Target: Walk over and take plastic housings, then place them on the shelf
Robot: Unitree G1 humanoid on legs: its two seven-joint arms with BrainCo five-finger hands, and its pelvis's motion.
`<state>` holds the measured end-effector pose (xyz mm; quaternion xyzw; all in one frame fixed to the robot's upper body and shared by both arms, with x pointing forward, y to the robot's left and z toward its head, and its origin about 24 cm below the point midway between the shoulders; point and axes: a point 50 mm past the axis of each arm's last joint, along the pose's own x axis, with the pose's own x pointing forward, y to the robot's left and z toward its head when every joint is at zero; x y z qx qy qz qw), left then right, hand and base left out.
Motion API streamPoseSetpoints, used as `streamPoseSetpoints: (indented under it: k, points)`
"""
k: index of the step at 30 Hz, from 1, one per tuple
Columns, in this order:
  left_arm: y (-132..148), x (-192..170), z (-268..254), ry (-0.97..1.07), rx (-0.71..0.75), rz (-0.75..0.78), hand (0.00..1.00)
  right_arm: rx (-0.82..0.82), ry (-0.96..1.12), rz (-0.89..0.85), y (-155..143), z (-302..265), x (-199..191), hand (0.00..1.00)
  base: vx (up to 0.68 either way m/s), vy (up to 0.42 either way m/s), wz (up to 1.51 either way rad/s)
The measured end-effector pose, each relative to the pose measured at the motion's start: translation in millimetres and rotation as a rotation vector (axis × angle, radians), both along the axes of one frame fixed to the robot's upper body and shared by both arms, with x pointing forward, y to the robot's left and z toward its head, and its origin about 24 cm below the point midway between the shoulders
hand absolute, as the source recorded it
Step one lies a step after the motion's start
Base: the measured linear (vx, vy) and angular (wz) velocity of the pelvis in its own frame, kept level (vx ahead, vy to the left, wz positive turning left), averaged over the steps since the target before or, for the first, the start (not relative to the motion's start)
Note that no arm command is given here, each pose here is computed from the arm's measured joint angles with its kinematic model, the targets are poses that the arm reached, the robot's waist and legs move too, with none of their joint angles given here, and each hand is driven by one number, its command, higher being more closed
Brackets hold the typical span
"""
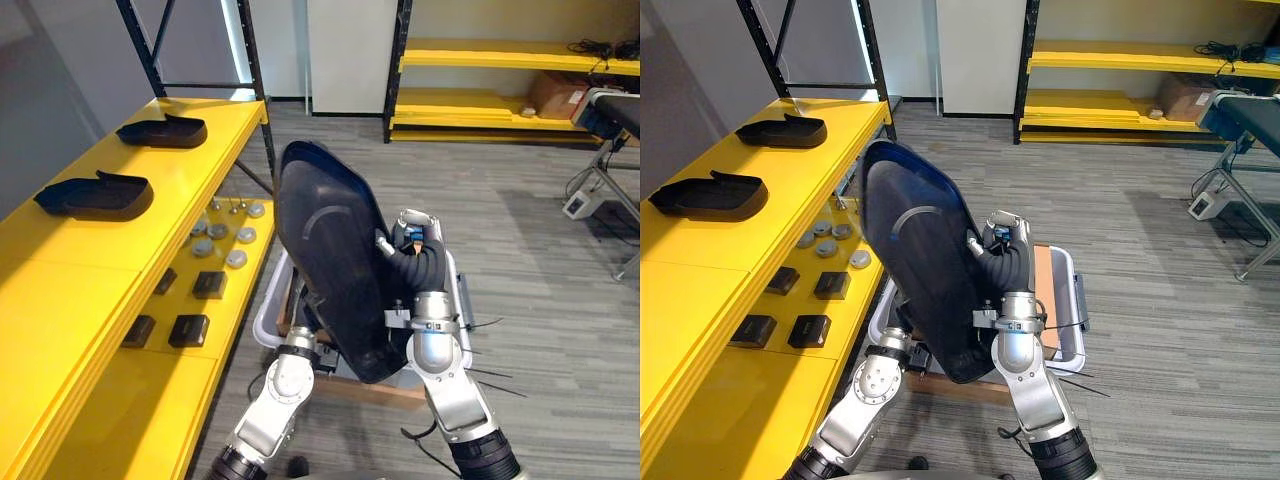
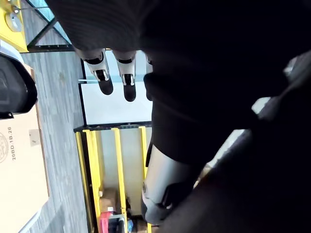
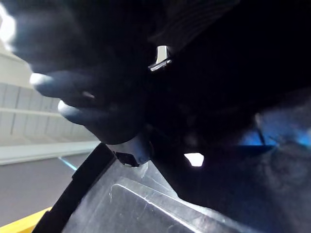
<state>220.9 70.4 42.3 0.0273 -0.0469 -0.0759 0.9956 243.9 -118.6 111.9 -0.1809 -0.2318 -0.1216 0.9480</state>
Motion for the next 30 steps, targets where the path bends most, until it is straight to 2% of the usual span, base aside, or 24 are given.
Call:
streamPoseSetpoints:
  k: [4,9,13,21,30]
  points:
    - [1.3,-0.4,-12.4,0.084,-0.063,-0.026,0.00,-0.014,0.017,-0.070,-16.3,-1.5,2.4,1.00,-0.01,-0.002,0.00]
    - [23.2,1.9,-14.5,0.111,-0.135,0.056,0.00,-0.008,0.006,-0.225,-49.2,1.2,2.7,1.00,0.00,0.000,0.00]
    - [29.3,-4.8,-12.7,0.115,-0.186,0.063,0.00,-0.027,-0.012,-0.279,-64.2,5.8,1.5,1.00,0.00,0.000,0.00]
    - [19.1,-6.9,4.7,0.087,-0.377,-0.027,0.00,-0.029,-0.062,-0.280,-65.1,17.5,-0.2,1.00,0.00,0.000,0.00]
    - [-7.8,-15.5,17.7,0.075,-0.455,-0.178,0.00,-0.056,-0.069,-0.206,-45.6,18.5,2.3,1.00,0.00,0.000,0.00]
